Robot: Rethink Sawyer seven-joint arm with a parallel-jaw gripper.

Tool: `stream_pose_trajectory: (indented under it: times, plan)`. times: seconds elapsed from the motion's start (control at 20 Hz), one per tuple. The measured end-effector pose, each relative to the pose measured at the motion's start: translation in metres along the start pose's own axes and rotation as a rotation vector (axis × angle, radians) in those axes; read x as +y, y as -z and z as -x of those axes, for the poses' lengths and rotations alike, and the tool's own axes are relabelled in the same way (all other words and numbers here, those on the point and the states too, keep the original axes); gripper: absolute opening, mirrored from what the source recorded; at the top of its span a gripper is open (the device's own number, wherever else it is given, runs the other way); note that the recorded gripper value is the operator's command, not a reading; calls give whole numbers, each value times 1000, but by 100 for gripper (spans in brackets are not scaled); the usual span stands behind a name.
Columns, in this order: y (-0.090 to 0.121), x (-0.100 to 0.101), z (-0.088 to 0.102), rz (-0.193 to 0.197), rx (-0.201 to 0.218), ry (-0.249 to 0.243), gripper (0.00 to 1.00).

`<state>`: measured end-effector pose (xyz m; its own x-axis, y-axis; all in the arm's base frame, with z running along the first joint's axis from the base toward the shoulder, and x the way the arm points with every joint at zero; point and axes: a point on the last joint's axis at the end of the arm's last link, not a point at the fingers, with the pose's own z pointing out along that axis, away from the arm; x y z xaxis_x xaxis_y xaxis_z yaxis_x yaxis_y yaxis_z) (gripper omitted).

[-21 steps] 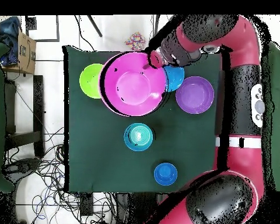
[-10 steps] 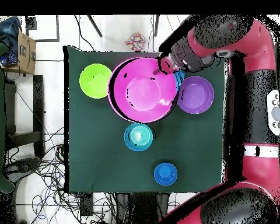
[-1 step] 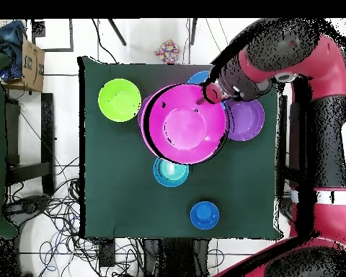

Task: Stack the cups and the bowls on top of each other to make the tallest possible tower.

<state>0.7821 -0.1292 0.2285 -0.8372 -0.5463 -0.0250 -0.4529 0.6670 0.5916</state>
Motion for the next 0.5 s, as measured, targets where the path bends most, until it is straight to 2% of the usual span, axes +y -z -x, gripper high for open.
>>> stream_pose_trajectory:
  times: [0.25,0.5]
  plan:
    - [-9,0,-8,2,6,3,0]
    - [-23,-2,-12,-3,-7,9,0]
